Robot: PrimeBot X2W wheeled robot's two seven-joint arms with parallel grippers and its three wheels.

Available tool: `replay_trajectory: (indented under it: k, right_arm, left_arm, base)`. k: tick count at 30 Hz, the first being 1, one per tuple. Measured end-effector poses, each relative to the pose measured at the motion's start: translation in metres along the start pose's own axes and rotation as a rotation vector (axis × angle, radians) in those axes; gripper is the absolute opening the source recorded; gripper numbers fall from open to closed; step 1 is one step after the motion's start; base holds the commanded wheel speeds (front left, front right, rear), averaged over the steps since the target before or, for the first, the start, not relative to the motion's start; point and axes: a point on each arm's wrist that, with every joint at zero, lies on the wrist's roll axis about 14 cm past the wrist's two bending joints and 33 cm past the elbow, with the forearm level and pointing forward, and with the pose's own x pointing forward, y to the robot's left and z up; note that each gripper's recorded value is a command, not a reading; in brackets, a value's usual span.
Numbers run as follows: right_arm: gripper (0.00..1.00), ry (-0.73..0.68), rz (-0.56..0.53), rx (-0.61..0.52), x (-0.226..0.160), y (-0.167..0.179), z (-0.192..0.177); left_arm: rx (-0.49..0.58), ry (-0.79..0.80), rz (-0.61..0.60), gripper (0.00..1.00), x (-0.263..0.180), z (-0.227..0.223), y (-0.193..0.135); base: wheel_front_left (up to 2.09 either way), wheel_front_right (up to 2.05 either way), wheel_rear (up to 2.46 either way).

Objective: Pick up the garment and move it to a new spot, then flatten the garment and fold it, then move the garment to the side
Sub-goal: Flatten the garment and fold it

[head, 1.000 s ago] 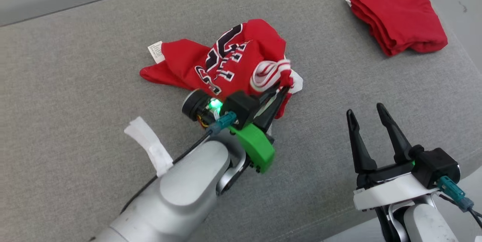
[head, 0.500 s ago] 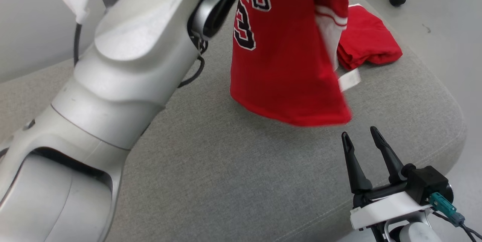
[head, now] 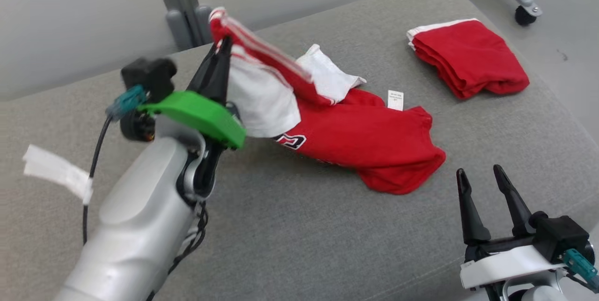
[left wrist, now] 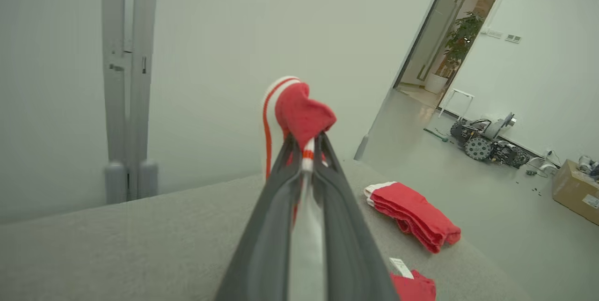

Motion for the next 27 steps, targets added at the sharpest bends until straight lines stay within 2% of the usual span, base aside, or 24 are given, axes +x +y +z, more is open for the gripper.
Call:
replay_trajectory:
  k: [6, 10, 14, 18, 19, 21, 22, 23, 27]
  right_arm:
    - [1.00, 0.015, 0.082, -0.007, 0.017, 0.021, -0.007]
    - [1.00, 0.024, 0.143, -0.002, 0.027, 0.039, -0.011]
    - [1.00, 0.041, 0.193, -0.004, 0.034, 0.053, -0.018]
    - [1.00, 0.059, 0.231, -0.007, 0.042, 0.063, -0.025]
    - [1.00, 0.059, 0.237, -0.008, 0.044, 0.064, -0.025]
    - [1.00, 0.062, 0.249, -0.010, 0.049, 0.068, -0.027]
    - [1.00, 0.064, 0.253, -0.010, 0.050, 0.069, -0.028]
    - [1.00, 0.065, 0.256, -0.010, 0.052, 0.070, -0.029]
    - [1.00, 0.080, 0.249, -0.014, 0.053, 0.068, -0.034]
  left_arm:
    - [-0.102, 0.021, 0.361, 0.00, -0.097, -0.034, 0.100]
    - [-0.108, 0.032, 0.523, 0.00, -0.148, -0.046, 0.137]
    - [-0.183, 0.043, 0.582, 0.00, -0.170, -0.061, 0.148]
    - [-0.136, 0.048, 0.605, 0.00, -0.162, -0.055, 0.165]
    - [-0.116, 0.062, 0.604, 0.11, -0.160, -0.057, 0.167]
    - [-0.073, 0.106, 0.613, 0.45, -0.156, -0.065, 0.175]
    - [-0.057, 0.122, 0.617, 0.97, -0.155, -0.067, 0.178]
    - [-0.039, 0.137, 0.619, 1.00, -0.154, -0.070, 0.181]
    - [0.035, 0.132, 0.605, 1.00, -0.141, -0.062, 0.188]
  base:
    - [0.00, 0.00, 0.00]
    - [0.00, 0.00, 0.00]
    - [0.00, 0.00, 0.00]
    - [0.00, 0.00, 0.00]
    - [0.00, 0.00, 0.00]
    - [0.00, 0.00, 0.00]
    - [0.00, 0.00, 0.00]
    - [0.00, 0.00, 0.00]
    - [0.00, 0.00, 0.00]
